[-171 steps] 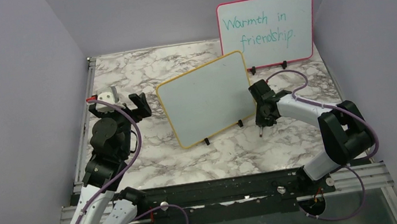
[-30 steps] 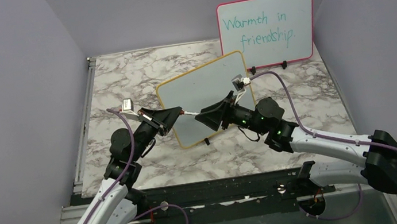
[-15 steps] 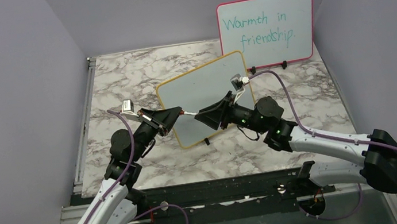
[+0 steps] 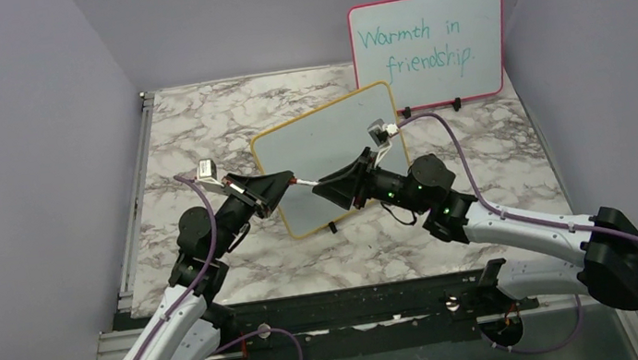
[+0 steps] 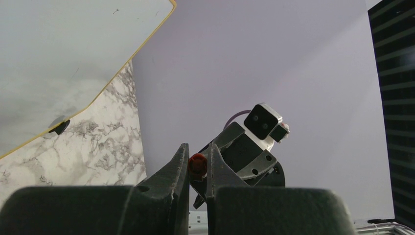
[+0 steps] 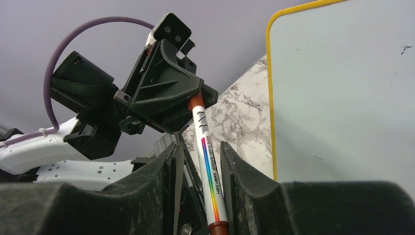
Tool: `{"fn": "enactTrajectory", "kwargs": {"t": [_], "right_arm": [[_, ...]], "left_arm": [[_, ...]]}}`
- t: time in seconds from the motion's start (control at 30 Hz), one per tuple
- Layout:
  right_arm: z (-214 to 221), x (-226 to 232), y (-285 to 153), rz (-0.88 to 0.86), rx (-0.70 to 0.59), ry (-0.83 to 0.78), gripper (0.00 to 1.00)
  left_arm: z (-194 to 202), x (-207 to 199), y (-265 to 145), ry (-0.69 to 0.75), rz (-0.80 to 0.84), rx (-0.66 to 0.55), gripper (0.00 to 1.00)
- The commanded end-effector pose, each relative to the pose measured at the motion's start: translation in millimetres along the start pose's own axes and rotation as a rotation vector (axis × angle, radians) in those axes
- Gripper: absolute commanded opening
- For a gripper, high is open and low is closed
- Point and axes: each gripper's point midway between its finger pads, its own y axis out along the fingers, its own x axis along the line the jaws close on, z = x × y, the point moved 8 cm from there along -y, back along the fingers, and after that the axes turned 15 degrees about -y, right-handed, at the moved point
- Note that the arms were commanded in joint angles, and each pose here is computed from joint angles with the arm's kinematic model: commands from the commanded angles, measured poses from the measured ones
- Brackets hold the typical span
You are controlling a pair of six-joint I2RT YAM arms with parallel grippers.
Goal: Write a sentence on the whiteboard
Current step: Open the whiteboard marker at the center of the board.
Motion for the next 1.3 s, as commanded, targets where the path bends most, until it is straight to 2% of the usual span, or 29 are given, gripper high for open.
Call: {"fn": "enactTrajectory", "kwargs": {"t": [0.0,0.7,0.87,1.27], "right_arm": [[-19.8,11.0,5.0,-0.073,-0.065,-0.027,0.37],[-28.7,15.1,-1.2,-0.075,-0.100,-0.014,0.30],[-28.1,15.7,-1.8,-0.084,-0.108,-0.003,0.24],[-33.8,19.3,-7.7,-0.092,-0.134,-0.005,0.01]], "left_arm": [[3.1,-1.2,-0.5,-0.022,0.011,0.029,0.00],[3.8,2.5,-0.9,-0.036,-0.003,0.041,0.00],[4.0,4.1,-2.4,-0.042,-0.005,0.042,0.00],[1.0,13.7,-8.1,-0.063,-0.006,0.009,0.00]]}}
